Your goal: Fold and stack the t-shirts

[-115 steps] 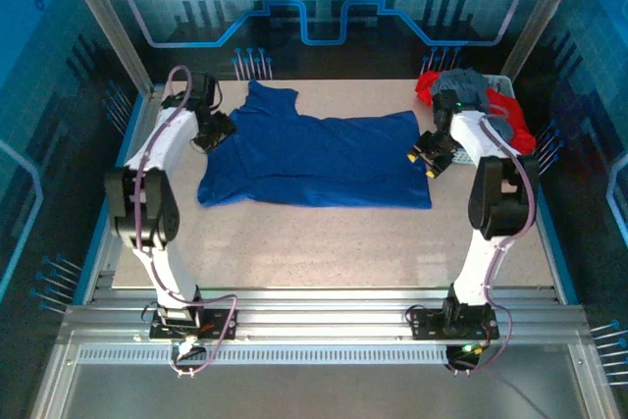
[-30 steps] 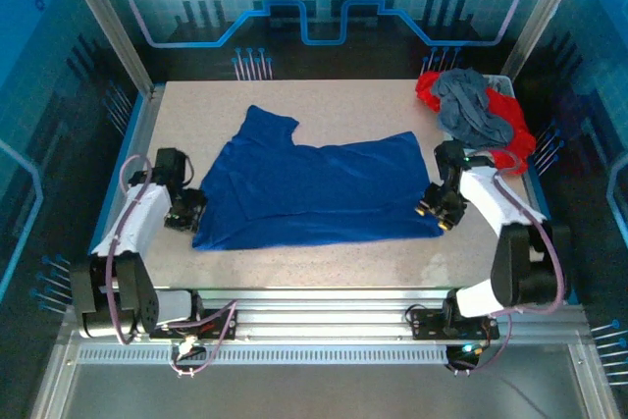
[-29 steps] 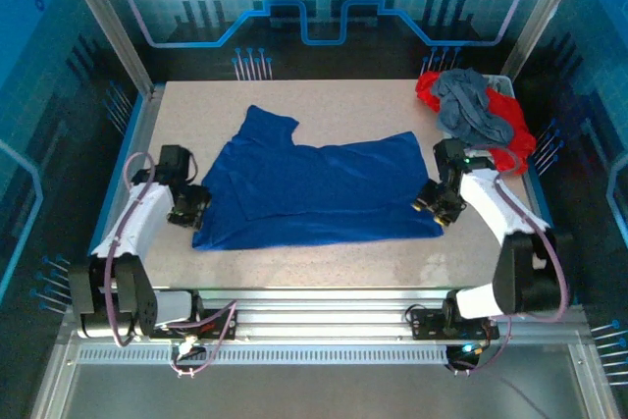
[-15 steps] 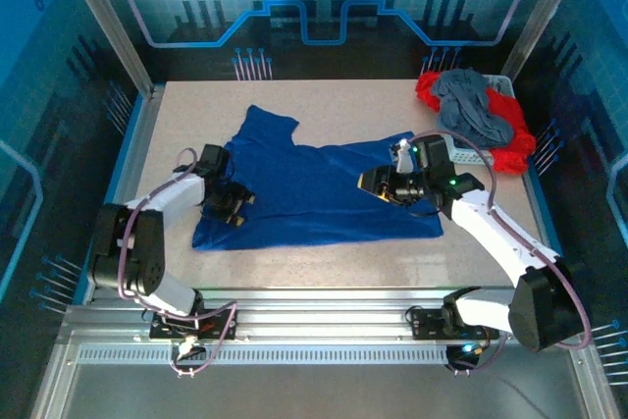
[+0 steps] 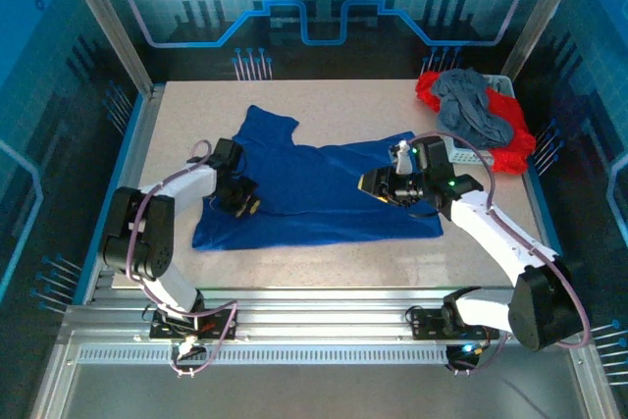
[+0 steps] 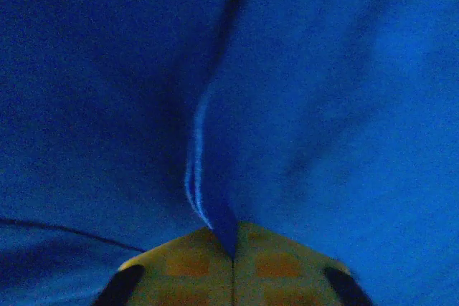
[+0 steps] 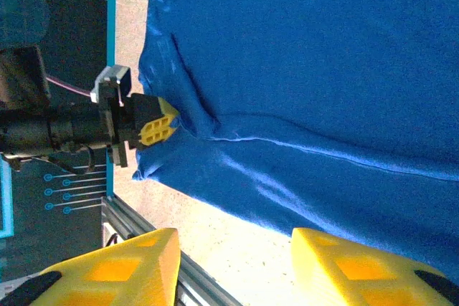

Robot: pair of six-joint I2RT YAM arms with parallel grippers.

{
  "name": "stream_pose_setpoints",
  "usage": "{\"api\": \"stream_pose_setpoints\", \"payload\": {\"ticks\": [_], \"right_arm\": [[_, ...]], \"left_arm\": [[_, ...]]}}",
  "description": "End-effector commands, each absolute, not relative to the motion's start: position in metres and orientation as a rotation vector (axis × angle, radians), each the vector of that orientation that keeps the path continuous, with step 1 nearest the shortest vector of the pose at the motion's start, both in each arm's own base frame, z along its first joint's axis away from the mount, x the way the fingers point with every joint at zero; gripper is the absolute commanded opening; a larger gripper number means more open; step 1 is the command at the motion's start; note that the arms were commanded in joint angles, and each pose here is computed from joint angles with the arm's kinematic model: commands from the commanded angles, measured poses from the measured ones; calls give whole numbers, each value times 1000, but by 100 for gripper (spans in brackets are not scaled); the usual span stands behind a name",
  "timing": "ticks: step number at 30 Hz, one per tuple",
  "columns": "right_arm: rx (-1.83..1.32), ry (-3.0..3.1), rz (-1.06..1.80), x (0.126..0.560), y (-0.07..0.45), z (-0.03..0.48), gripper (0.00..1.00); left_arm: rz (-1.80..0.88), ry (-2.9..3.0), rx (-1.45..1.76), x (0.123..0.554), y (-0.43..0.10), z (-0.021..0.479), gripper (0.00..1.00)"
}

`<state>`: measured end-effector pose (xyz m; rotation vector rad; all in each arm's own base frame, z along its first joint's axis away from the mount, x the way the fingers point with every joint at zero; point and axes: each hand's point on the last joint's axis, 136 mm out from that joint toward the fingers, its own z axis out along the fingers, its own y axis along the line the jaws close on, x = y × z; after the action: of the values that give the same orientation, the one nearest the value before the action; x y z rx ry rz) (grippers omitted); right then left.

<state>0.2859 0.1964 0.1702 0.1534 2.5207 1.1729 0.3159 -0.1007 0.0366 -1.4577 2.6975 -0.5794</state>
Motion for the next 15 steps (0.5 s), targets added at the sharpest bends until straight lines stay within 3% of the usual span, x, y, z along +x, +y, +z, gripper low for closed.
{"api": "stream_pose_setpoints", "payload": {"ticks": [1,15], "right_arm": [[137,2523,1204,285,201,171,45],[173,2556,1190,289,197,164,42]], "left_arm": [[-511,2723,-1380,323,-100,48,0],[-281,3004,-741,381,-151,57,0]]}}
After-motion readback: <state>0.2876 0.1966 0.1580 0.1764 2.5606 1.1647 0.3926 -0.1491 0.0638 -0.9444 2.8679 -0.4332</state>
